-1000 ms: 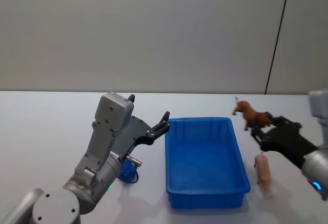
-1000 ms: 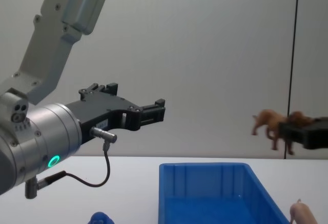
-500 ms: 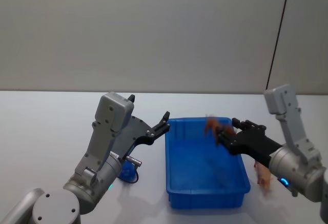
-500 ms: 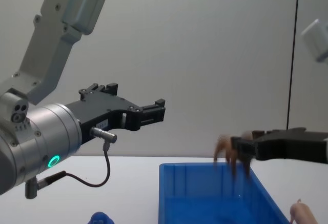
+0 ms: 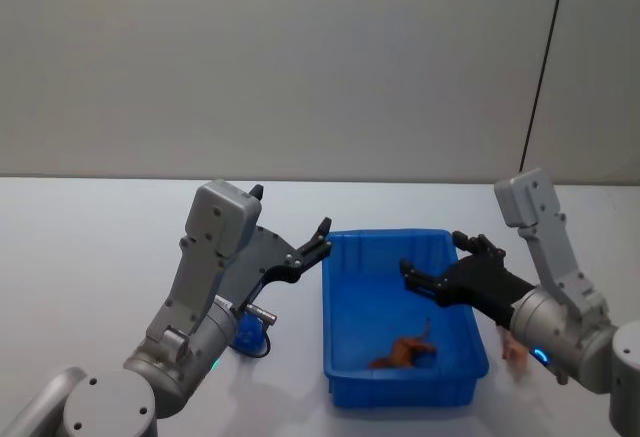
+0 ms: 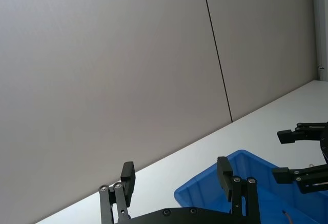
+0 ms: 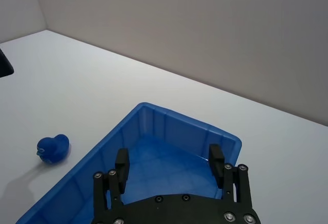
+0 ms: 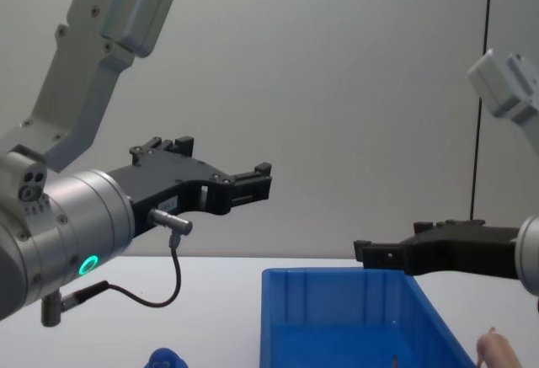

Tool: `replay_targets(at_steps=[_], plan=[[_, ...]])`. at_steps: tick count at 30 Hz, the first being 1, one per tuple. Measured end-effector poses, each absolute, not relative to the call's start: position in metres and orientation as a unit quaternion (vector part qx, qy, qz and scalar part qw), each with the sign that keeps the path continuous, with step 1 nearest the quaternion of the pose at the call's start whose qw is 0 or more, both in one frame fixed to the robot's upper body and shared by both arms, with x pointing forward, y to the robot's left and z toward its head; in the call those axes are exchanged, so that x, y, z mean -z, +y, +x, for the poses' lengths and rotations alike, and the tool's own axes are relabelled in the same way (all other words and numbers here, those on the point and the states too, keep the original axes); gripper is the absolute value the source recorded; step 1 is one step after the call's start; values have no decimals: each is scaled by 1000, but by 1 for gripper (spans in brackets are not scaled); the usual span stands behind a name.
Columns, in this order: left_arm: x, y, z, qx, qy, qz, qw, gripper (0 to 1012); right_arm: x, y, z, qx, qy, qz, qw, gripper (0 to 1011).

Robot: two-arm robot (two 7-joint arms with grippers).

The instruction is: Pick up the two dolls from the table and place them into the box.

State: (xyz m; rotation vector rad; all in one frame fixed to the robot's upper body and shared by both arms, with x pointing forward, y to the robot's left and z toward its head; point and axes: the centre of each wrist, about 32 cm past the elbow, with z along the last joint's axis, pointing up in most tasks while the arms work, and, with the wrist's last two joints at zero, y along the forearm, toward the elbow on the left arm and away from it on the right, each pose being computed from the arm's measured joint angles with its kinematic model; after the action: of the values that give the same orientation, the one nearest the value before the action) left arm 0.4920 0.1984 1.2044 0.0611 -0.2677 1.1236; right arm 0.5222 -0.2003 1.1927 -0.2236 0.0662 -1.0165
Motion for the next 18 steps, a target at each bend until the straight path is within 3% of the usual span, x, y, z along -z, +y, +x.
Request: replay_targets(at_steps=[3,18], plan=[[-1204,198,492,-531,-126,29,837,1001,-1193,-203,521,490,29,-104,865,998],[-1204,198,492,-531,-127,29,837,1001,-1188,-231,503,527,34,-94,844,1001]])
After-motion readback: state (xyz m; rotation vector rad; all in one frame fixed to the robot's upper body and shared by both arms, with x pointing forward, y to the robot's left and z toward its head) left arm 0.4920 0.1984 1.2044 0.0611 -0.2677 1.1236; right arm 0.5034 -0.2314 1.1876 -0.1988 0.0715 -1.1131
